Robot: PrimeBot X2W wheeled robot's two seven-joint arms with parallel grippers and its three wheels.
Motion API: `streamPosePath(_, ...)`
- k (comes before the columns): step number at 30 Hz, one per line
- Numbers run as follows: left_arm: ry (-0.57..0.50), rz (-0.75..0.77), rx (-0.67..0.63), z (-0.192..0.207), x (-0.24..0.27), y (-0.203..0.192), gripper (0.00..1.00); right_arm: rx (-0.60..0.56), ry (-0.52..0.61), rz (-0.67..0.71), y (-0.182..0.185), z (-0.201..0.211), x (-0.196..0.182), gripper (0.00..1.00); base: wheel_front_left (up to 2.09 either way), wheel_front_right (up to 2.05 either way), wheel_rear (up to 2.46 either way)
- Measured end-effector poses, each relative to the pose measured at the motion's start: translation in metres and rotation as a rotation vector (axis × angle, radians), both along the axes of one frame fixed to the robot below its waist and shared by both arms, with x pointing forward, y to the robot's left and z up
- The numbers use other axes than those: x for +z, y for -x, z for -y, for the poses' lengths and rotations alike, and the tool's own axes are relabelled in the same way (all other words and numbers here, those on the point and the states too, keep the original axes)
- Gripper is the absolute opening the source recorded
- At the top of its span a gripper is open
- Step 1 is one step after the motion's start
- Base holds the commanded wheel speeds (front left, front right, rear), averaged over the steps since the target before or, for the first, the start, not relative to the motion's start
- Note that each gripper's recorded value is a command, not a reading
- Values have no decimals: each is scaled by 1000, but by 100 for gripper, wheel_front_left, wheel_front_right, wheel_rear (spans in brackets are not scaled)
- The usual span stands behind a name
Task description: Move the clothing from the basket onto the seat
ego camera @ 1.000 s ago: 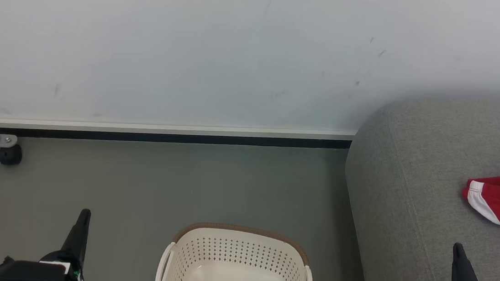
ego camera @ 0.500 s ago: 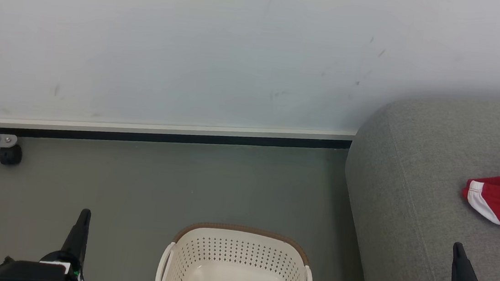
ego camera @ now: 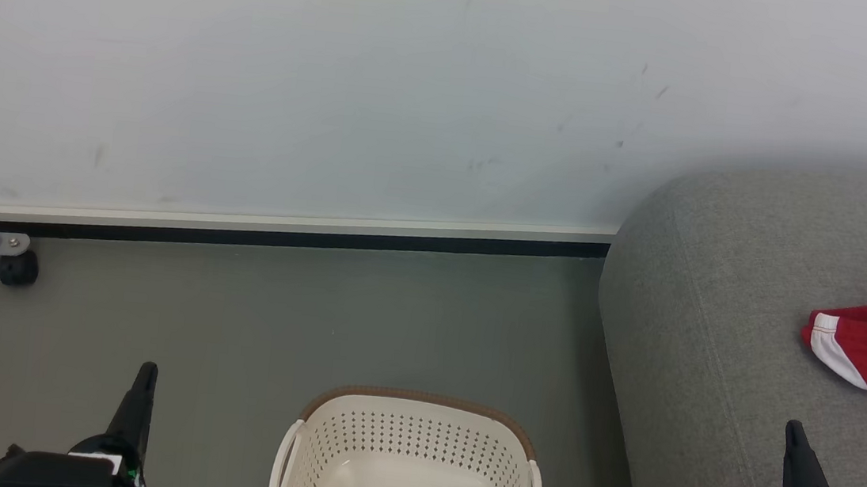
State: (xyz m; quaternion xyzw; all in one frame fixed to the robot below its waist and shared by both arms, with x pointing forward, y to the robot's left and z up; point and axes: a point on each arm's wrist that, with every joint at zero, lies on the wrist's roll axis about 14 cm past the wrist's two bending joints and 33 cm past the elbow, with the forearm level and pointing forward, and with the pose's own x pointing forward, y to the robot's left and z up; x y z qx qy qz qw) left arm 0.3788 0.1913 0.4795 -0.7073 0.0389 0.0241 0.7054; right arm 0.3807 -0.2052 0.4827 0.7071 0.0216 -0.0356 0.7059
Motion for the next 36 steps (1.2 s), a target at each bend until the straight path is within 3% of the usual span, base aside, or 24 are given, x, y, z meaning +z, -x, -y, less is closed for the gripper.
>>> streamPosePath(36,0,0,0,0,0,0,0,0,0,0,0,0,0,0,0,0,0)
